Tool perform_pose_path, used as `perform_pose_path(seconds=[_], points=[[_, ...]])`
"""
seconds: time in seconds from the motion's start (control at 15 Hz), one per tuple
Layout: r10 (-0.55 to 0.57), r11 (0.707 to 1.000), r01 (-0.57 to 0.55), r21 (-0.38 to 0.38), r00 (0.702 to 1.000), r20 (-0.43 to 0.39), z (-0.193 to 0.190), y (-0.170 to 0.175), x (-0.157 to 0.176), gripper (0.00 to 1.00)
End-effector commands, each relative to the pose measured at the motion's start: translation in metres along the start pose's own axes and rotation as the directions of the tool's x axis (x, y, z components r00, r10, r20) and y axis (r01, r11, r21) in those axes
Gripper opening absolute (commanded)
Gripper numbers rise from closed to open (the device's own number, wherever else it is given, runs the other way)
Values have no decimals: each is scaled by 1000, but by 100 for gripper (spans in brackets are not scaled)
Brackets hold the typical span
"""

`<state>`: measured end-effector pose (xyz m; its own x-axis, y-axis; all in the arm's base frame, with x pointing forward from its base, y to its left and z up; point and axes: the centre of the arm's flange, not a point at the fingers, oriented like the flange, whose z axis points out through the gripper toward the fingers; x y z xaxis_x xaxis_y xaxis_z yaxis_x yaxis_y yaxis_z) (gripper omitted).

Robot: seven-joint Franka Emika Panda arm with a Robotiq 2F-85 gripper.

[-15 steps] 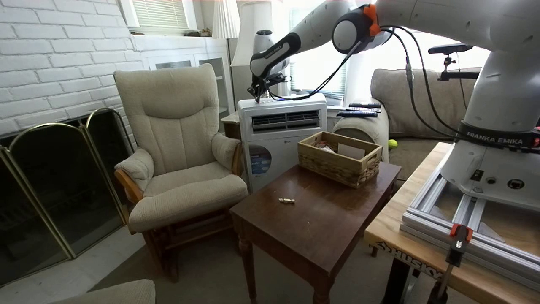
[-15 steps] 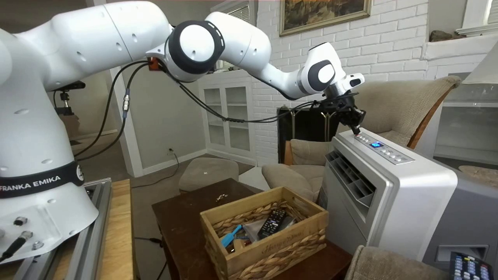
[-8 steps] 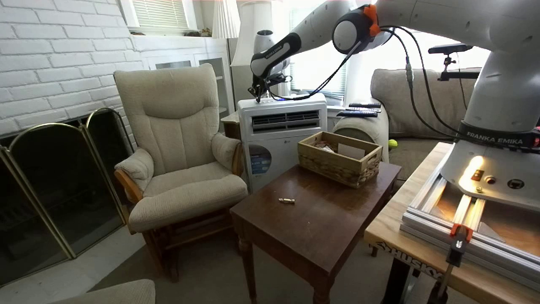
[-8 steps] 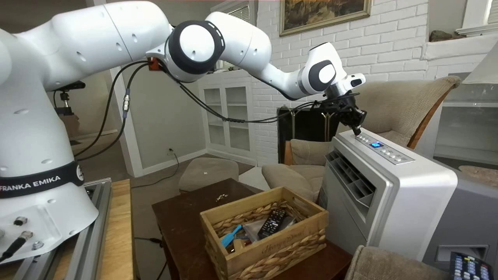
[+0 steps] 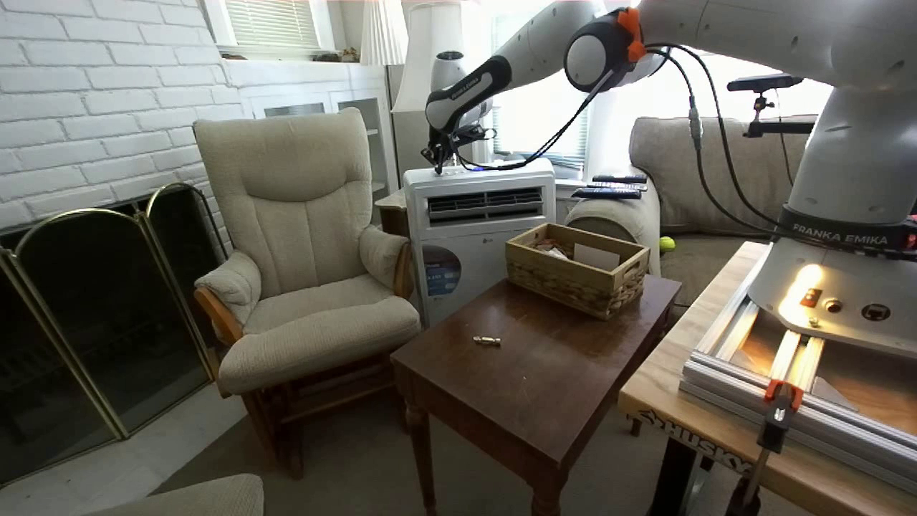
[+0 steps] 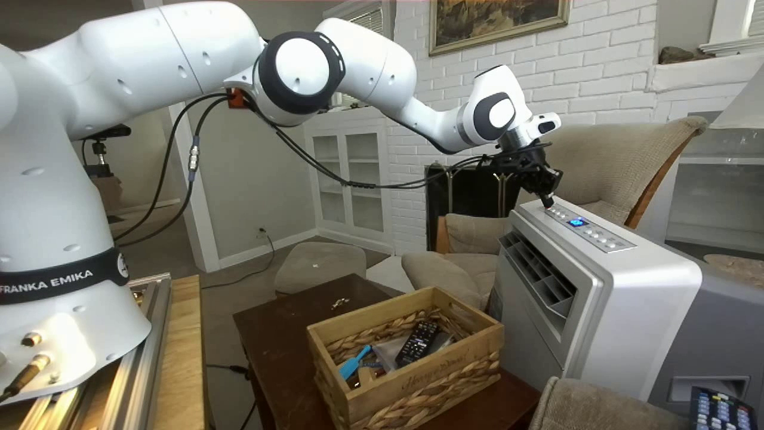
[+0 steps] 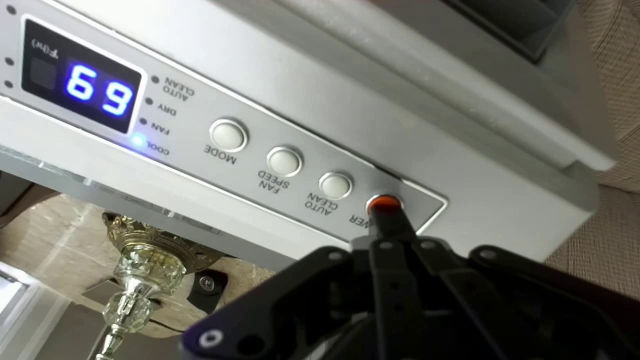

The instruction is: Turn off the device and put the remote on the couch

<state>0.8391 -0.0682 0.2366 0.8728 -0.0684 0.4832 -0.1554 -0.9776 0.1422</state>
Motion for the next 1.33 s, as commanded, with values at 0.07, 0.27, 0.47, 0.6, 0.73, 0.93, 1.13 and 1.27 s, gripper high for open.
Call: perform_pose_path(seconds=[0.07, 0.27, 0.47, 0.6, 0.73, 0.93, 1.13, 1.27], points=[[5, 1000, -5, -3, 1000, 13, 34, 1, 17, 0], [9, 1000, -9, -9, 1000, 23, 40, 2, 17, 0], [16, 999, -17, 27, 1000, 21, 17, 3, 15, 0], [33, 998, -35, 59, 999, 37, -12, 8, 11, 0], [37, 995, -40, 93, 998, 41, -41, 19, 7, 0], [21, 995, -26, 101, 999, 42, -81, 38, 10, 0], [-57, 996, 47, 75, 989, 137, -108, 59, 6, 0], [-108, 994, 97, 58, 970, 219, -114, 70, -7, 0]])
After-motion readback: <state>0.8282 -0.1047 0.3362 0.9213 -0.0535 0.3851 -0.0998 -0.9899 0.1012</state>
